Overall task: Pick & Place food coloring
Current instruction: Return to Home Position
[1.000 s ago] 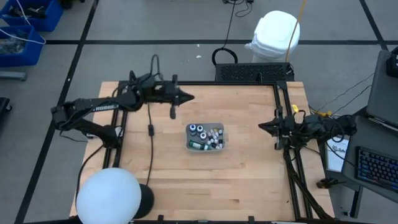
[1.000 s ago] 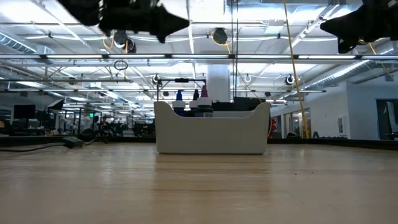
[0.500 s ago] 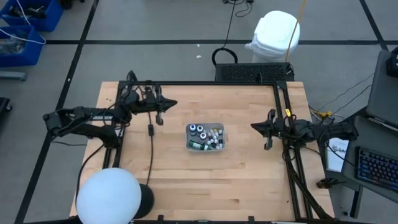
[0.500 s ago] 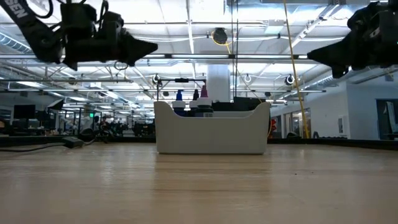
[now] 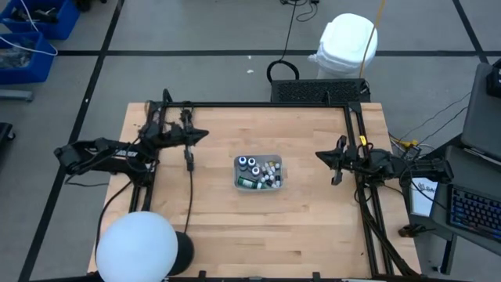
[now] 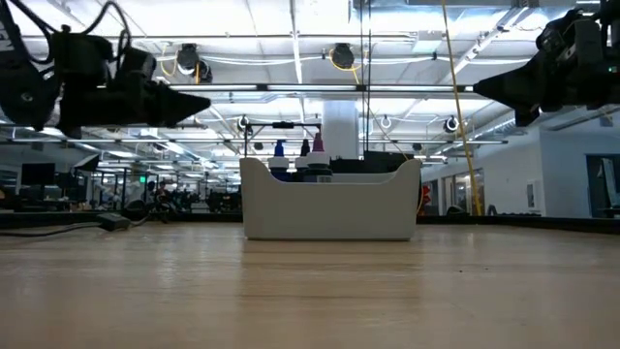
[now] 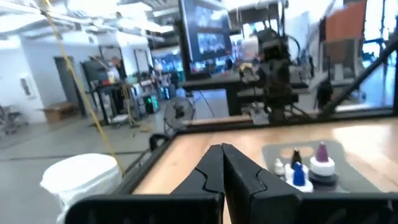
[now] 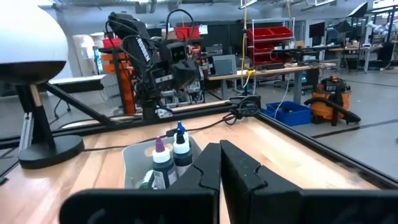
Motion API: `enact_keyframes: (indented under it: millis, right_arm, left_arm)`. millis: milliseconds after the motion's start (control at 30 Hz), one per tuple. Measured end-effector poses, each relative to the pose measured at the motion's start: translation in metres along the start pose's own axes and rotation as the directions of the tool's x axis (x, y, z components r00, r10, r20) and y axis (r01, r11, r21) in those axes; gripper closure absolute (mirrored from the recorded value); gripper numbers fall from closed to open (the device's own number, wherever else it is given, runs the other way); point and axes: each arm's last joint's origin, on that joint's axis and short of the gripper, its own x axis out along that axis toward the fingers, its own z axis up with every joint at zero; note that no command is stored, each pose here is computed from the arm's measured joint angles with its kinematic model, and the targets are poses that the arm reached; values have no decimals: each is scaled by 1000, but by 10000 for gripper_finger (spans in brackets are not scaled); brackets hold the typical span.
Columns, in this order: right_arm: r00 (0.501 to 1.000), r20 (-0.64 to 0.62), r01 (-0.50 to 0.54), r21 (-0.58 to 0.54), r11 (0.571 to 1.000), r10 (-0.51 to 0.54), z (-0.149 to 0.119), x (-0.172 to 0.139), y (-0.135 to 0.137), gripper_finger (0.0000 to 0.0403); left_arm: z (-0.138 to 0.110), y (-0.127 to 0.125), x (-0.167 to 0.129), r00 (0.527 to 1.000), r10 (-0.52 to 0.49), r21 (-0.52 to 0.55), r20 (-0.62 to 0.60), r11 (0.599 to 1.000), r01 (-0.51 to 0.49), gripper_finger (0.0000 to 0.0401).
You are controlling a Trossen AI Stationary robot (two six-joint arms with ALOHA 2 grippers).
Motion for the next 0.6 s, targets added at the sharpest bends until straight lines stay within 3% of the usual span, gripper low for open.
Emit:
enact_keyframes:
  millis: [267, 600]
  right_arm:
    - [1000, -6, -22, -12, 1000, 22, -1, 0, 1, 403]
    - [1000, -8, -22, -19, 1000, 22, -1, 0, 1, 403]
  left_arm:
    - [5, 18, -30, 996, -23, -34, 85, 999, 26, 399]
    - [-4, 17, -36, 999, 5, -103, 33, 995, -1, 400]
